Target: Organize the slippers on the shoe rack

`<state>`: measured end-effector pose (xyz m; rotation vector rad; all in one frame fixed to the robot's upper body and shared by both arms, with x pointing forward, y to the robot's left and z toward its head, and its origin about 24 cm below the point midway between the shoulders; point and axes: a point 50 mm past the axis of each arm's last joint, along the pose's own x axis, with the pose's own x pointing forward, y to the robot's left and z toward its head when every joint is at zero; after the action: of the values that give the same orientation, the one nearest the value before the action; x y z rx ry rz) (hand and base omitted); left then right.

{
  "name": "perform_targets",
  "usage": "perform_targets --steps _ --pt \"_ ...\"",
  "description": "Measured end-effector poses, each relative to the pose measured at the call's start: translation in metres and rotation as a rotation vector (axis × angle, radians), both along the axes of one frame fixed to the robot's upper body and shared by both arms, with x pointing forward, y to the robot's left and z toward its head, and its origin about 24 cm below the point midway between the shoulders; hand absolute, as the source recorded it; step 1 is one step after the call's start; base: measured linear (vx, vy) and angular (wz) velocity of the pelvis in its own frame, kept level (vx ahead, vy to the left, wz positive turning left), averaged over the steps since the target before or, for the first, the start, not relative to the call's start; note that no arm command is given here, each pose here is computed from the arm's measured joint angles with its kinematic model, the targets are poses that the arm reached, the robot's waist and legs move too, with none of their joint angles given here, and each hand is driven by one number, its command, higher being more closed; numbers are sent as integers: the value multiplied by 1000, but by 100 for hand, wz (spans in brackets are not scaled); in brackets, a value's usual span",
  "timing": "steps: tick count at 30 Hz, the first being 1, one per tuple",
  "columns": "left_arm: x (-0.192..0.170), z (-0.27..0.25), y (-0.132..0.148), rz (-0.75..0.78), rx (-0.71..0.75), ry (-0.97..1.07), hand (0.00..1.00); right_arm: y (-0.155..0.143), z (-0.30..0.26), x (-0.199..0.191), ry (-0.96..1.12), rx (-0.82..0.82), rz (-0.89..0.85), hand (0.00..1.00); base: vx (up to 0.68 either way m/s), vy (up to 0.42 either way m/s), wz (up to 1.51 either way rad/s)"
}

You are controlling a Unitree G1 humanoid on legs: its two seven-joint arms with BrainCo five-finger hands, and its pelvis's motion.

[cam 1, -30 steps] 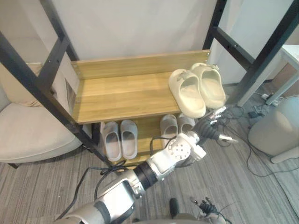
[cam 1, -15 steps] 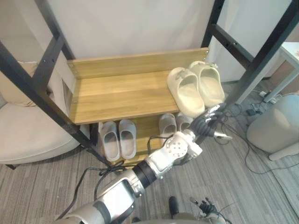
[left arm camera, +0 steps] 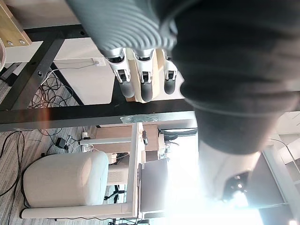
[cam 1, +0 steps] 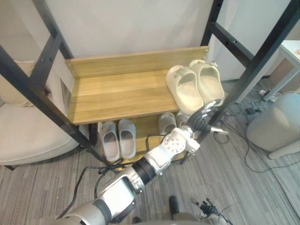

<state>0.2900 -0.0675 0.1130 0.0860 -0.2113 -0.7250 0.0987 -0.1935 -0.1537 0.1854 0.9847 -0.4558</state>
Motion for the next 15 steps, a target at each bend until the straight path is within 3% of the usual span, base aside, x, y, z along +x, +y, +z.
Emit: perform_targets --steps 15 --pt "22 -13 26 144 19 57 0 -1 1 2 -4 -4 -17 0 -4 -23 -3"
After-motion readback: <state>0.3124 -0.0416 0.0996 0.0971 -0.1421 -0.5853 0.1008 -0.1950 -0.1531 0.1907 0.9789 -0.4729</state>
